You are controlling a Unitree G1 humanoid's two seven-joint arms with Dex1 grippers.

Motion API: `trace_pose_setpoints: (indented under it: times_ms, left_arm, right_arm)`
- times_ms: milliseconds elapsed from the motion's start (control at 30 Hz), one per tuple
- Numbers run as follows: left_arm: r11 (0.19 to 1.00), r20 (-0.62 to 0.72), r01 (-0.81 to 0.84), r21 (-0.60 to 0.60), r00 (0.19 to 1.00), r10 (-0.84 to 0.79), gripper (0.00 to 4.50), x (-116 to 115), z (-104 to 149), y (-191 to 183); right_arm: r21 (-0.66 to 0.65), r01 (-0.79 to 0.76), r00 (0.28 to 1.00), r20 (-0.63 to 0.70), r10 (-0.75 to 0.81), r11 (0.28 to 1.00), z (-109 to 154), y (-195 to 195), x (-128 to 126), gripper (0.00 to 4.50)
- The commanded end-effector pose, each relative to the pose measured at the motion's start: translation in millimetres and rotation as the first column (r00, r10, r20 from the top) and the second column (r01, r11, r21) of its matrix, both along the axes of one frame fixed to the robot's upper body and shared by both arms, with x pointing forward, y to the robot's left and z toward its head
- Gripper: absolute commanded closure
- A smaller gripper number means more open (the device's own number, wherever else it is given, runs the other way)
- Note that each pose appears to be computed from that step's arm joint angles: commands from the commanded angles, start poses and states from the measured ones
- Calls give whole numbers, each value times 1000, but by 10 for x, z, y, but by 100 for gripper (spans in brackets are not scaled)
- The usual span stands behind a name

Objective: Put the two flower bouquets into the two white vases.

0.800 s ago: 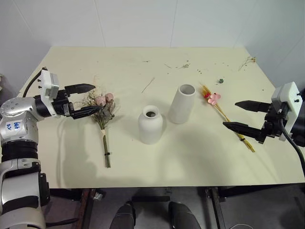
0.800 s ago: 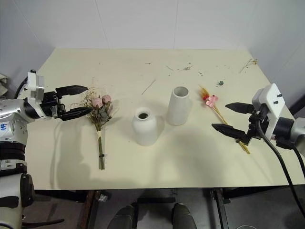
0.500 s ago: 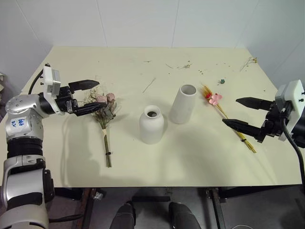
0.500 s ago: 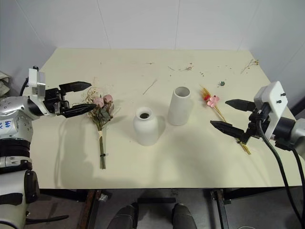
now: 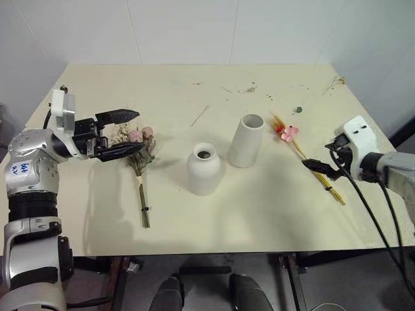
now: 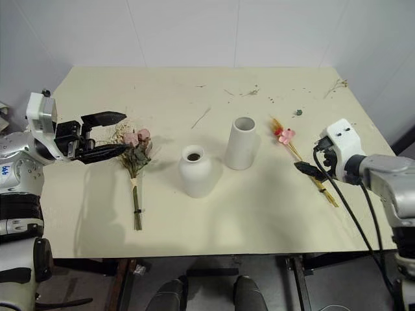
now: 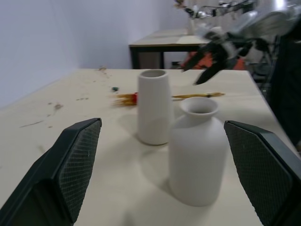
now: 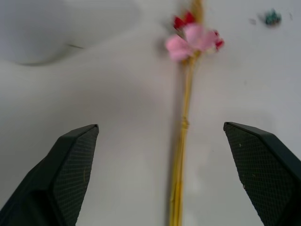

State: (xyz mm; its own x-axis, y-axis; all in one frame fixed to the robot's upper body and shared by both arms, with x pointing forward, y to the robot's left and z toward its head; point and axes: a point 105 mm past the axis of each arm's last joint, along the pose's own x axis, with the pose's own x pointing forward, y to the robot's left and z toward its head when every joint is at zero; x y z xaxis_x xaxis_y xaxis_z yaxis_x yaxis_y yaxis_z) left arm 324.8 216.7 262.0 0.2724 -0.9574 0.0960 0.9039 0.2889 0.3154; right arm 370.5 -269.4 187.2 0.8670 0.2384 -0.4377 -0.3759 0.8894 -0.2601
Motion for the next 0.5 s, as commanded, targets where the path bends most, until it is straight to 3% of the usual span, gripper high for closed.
trace_pose_setpoints:
  times_ms: [33, 200, 500]
  left_arm:
    - [1000, 52, -4, -6, 999, 4, 4, -114, 150, 41]
    - [999, 78, -11, -44, 997, 15, 4, -154, 313, 62]
    - [1000, 31, -1, 4, 1000, 0, 4, -84, 387, 27]
  right_arm:
    - [-18, 101, 995, -6, -101, 995, -38, -154, 192, 0]
    - [14, 116, 991, -65, -115, 993, -189, -158, 330, 0]
    - [34, 125, 986, -113, -121, 992, -342, -147, 405, 0]
